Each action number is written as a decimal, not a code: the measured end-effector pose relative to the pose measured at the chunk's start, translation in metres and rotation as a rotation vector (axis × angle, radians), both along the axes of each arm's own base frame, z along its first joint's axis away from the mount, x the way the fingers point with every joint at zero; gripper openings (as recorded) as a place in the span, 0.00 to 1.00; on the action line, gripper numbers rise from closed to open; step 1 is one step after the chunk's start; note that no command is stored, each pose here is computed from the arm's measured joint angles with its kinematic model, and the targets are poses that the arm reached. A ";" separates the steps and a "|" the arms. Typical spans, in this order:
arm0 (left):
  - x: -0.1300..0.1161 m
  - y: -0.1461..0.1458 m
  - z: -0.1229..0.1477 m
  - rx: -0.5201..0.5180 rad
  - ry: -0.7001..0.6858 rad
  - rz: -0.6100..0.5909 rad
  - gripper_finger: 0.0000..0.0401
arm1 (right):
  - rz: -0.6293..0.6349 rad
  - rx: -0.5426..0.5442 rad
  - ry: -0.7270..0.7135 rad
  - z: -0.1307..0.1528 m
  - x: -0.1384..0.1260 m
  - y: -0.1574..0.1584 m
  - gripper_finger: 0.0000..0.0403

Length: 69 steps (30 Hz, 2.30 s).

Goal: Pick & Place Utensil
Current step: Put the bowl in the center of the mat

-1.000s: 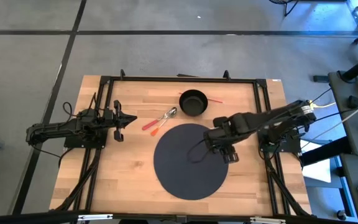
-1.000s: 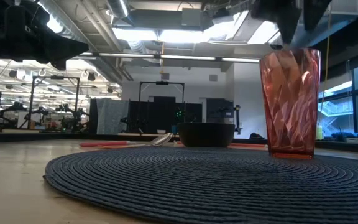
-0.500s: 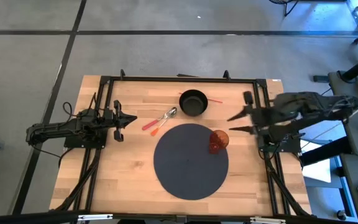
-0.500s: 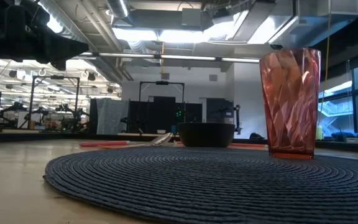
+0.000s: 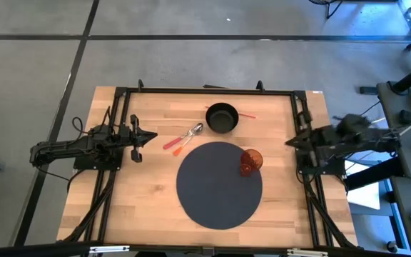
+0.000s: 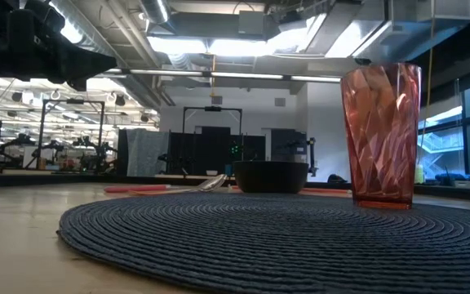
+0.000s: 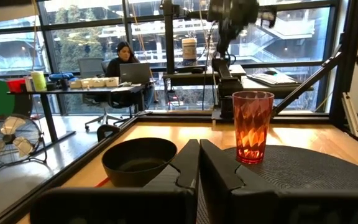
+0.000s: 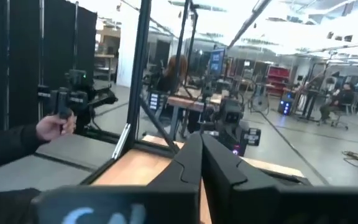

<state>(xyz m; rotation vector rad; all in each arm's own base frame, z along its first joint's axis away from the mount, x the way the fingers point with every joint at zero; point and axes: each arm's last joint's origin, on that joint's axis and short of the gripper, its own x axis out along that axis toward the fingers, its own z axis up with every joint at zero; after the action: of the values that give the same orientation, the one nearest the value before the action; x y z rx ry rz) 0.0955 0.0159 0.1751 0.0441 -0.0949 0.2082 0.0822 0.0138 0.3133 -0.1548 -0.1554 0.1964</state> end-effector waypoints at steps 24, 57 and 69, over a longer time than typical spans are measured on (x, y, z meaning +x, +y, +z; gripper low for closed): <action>0.000 0.000 0.002 0.012 -0.014 0.001 0.02 | 0.046 0.076 -0.036 -0.094 0.012 0.003 0.01; -0.002 0.005 0.015 -0.237 -0.200 0.157 0.02 | 0.084 -0.044 -0.172 -0.085 0.009 0.004 0.01; 0.002 0.005 -0.007 -0.150 0.076 0.150 0.01 | -0.040 0.015 -0.089 -0.091 0.013 0.001 0.01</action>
<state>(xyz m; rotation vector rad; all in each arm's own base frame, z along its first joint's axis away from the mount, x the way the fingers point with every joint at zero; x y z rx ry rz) 0.0973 0.0206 0.1678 -0.0907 0.0004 0.3627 0.0956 0.0146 0.2220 -0.1512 -0.2416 0.1484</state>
